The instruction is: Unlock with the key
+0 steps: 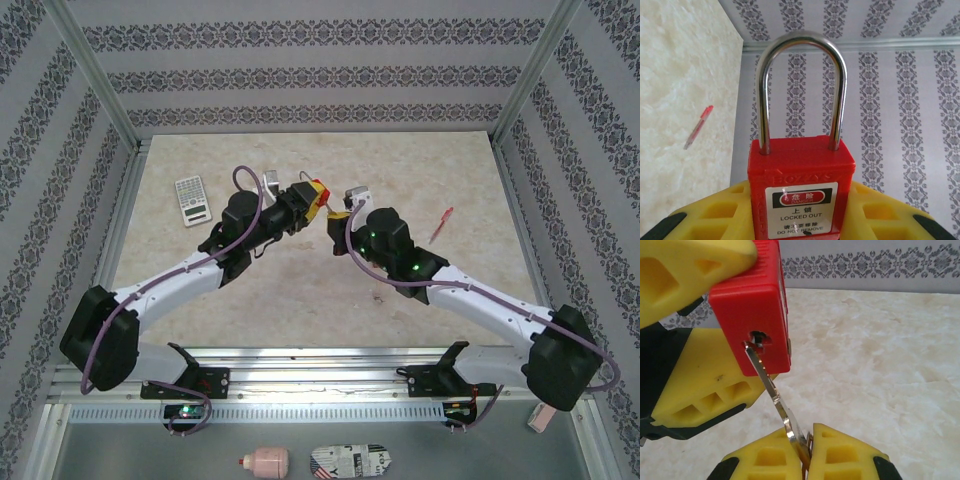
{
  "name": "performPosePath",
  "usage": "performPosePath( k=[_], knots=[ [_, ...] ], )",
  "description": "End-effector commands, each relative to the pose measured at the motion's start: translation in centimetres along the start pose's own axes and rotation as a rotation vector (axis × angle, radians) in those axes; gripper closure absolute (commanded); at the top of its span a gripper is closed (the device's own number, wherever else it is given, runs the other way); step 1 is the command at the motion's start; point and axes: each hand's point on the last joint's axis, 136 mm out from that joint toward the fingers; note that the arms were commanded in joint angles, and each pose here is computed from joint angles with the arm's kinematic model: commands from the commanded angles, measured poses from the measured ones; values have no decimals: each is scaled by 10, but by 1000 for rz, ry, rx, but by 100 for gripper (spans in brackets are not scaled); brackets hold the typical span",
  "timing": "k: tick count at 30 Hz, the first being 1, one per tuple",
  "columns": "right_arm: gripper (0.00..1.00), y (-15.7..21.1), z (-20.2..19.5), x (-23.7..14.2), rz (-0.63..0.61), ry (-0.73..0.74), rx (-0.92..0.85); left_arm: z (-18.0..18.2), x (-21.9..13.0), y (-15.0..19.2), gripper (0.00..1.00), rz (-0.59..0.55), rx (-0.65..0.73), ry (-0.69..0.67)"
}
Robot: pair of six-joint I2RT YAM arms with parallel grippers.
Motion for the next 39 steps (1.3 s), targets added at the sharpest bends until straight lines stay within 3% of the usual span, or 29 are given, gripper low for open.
performPosePath(
  k=[1, 24, 34, 39],
  knots=[
    [100, -33, 12, -8, -91, -79, 53, 0, -6, 62, 100, 240, 65, -24],
    [100, -25, 4, -15, -18, -103, 206, 44, -39, 29, 100, 82, 322, -405],
    [100, -21, 17, -8, 33, -161, 274, 31, -54, 11, 100, -27, 496, -506],
    [100, -7, 29, -9, 73, -207, 267, -4, -52, 10, 100, -46, 564, -421]
  ],
)
Point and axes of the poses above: each hand's point on the last joint's axis, 136 mm out from that joint toward the fingers, its own x axis out along the fingers, its own z axis along the line the jaws close on, y = z × x, and after that the axes turned 9 degrees about -x, right-handed
